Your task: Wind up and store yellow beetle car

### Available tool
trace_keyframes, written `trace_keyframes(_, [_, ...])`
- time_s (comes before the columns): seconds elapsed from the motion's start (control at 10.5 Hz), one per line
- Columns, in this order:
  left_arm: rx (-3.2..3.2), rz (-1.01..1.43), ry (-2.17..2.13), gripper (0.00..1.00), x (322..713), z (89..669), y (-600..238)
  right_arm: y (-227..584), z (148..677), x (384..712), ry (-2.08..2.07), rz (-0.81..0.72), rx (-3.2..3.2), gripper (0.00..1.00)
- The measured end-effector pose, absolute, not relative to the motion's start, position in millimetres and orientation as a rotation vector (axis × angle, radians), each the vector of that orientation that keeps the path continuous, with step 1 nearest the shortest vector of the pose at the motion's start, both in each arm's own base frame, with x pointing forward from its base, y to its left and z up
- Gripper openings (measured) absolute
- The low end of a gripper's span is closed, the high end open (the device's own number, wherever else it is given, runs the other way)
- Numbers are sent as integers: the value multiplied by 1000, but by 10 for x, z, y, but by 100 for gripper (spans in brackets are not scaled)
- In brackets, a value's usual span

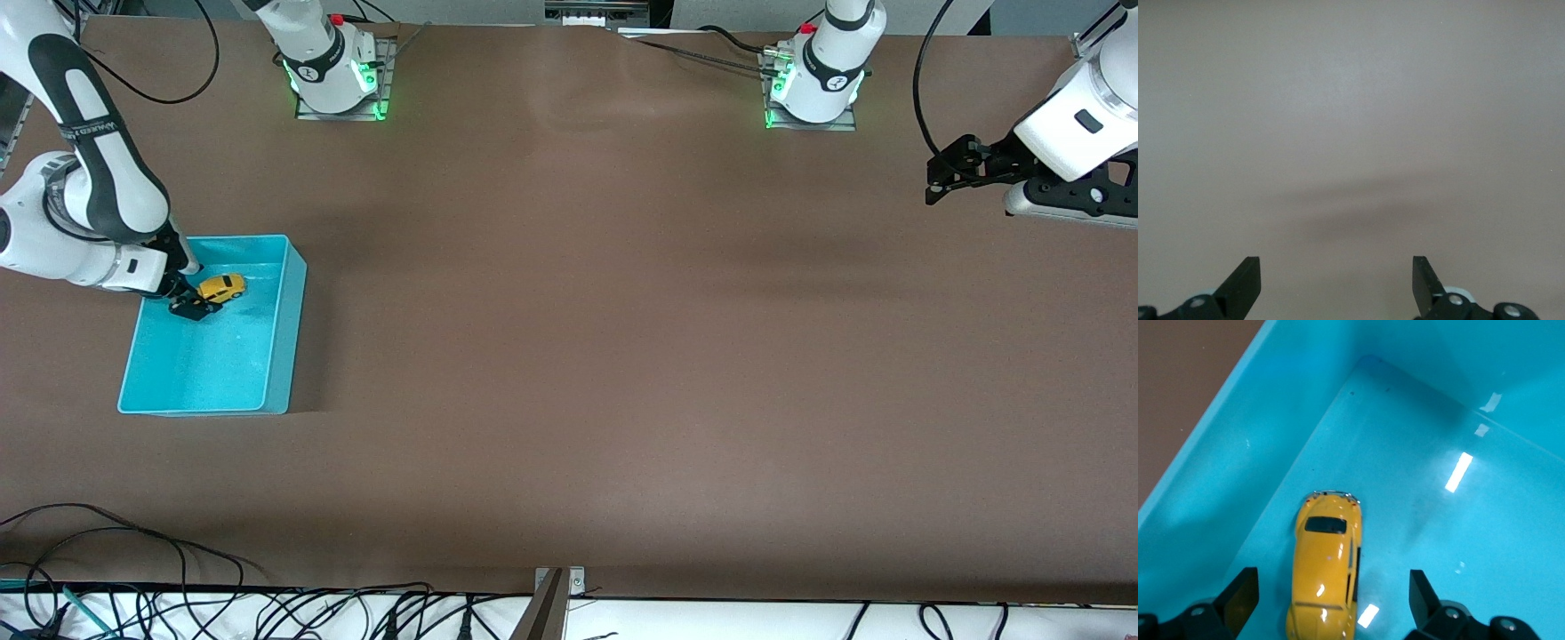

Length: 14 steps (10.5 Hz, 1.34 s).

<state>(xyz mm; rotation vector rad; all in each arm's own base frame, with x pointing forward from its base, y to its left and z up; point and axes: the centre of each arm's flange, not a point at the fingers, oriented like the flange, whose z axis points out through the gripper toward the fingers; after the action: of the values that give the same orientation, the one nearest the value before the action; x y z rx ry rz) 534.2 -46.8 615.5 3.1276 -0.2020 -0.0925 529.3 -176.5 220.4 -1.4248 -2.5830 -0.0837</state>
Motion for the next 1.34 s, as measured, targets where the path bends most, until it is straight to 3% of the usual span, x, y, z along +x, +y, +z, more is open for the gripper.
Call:
trace_keyframes(0.38, [3128, -93, -202, 100, 5342, 6155, -467, -1522, 2828, 5504, -2532, -66, -1644, 100])
trace_keyframes(0.76, [3128, -93, -199, 100, 5343, 6155, -458, -1236, 3479, 5507, -2382, -11, -1926, 100])
trace_keyframes(1.05, [3128, -93, -198, 100, 5343, 6155, -455, -588, 4064, 5561, -2264, 6, -2145, 100])
trace_keyframes(1.34, [3128, -93, -198, 100, 5343, 6155, -455, -22, 4328, 5610, -2130, 13, -2295, 100])
